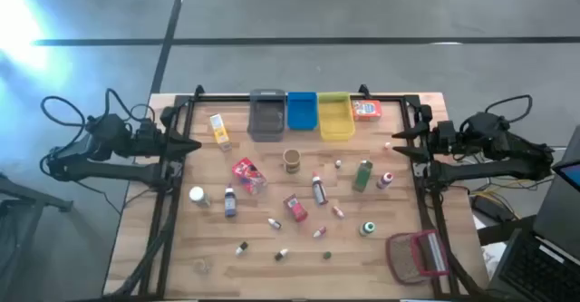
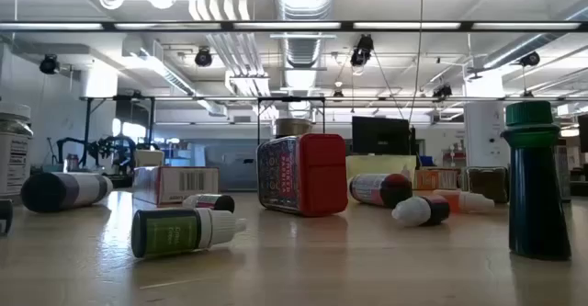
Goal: Pick & Place Kitchen Items
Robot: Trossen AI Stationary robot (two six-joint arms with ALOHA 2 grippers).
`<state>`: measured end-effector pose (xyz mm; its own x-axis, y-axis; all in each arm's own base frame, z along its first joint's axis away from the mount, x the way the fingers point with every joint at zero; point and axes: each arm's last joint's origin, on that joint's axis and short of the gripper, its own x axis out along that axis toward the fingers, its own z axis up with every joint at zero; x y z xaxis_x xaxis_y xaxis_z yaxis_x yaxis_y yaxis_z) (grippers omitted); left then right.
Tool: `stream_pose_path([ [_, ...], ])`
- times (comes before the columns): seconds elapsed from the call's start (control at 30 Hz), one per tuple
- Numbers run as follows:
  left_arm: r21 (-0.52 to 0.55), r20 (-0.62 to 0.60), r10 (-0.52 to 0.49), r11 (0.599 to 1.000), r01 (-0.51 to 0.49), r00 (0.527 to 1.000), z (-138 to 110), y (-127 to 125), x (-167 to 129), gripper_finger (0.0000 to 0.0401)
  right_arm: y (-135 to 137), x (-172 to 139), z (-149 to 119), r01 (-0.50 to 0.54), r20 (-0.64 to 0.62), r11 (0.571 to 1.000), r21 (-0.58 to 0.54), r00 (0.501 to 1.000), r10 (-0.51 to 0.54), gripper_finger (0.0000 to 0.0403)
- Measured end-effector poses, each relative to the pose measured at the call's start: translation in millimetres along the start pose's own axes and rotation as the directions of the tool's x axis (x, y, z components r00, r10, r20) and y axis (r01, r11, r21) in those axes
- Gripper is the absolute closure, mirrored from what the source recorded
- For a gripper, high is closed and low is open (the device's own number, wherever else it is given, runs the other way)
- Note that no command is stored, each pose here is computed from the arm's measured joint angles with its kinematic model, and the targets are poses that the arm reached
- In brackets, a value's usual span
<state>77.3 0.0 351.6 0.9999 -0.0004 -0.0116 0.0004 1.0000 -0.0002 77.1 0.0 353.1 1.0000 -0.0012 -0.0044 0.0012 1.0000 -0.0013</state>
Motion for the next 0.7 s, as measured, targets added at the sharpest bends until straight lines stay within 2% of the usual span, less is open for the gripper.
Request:
stream_pose_path([
  [0.7, 0.0, 0.0, 0.0, 1.0, 0.0, 1.0, 0.0, 0.0, -0.1, 0.0383, 0.0, -0.1, 0.0, 0.0, 0.001, 1.0, -0.002, 1.0, 0.0, 0.0329],
])
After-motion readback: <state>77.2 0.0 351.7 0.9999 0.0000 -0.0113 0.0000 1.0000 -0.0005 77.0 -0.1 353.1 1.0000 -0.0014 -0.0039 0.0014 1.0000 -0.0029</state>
